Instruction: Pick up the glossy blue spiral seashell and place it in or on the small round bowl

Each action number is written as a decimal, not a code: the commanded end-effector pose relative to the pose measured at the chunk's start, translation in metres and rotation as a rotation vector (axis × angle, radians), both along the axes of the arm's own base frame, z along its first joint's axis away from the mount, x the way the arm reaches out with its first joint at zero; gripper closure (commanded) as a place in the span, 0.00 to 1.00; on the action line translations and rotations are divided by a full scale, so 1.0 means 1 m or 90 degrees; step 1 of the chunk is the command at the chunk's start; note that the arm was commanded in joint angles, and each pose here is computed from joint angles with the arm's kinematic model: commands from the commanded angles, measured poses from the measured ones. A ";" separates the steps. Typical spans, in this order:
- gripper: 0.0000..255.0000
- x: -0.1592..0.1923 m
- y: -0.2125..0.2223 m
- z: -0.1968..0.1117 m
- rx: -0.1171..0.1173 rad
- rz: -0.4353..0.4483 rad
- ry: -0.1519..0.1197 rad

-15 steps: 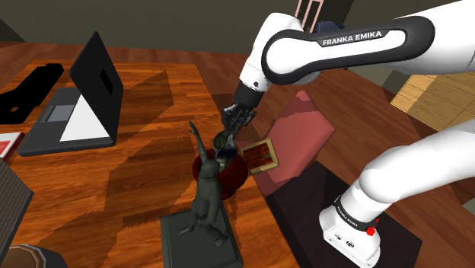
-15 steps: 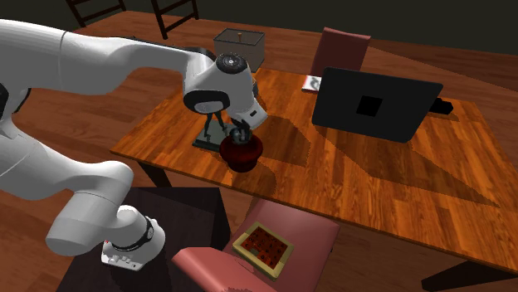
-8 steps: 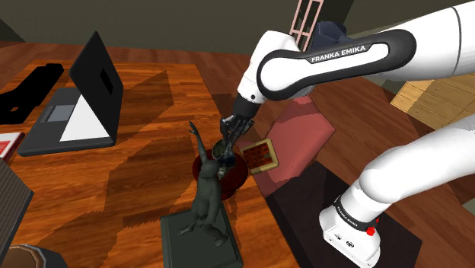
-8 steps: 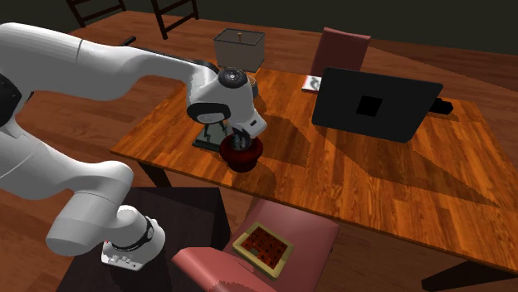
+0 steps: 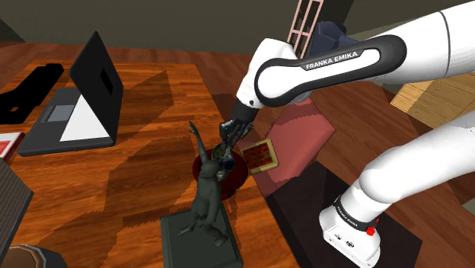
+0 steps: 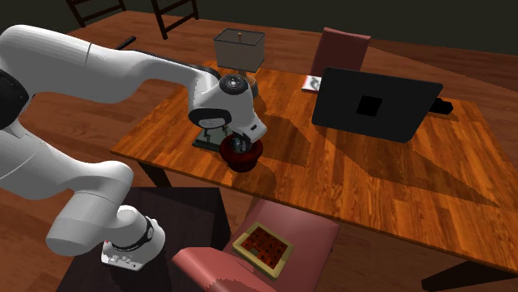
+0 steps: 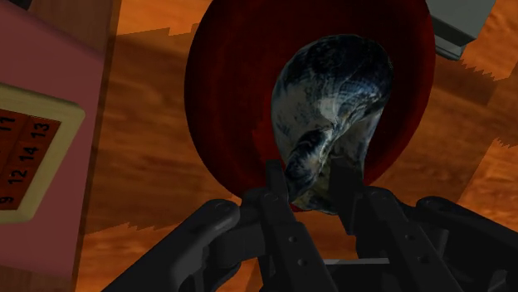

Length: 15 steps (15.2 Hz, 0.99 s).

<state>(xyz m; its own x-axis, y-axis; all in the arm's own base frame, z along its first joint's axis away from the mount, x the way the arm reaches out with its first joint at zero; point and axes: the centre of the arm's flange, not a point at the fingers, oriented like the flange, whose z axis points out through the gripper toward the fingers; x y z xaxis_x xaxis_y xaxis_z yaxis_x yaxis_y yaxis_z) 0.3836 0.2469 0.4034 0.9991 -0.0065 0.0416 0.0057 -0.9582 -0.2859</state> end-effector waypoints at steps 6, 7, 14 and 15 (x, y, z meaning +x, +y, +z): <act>0.00 0.000 0.000 0.000 0.000 0.000 0.000; 0.00 0.000 0.000 0.000 0.000 0.000 0.000; 0.00 -0.002 -0.014 0.048 0.000 0.000 0.000; 0.00 -0.002 -0.014 0.048 0.000 0.000 0.000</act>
<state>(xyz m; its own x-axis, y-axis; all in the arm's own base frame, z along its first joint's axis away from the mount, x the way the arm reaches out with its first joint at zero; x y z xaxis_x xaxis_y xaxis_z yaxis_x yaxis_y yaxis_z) 0.3816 0.2329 0.4505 0.9991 -0.0067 0.0422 0.0057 -0.9582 -0.2861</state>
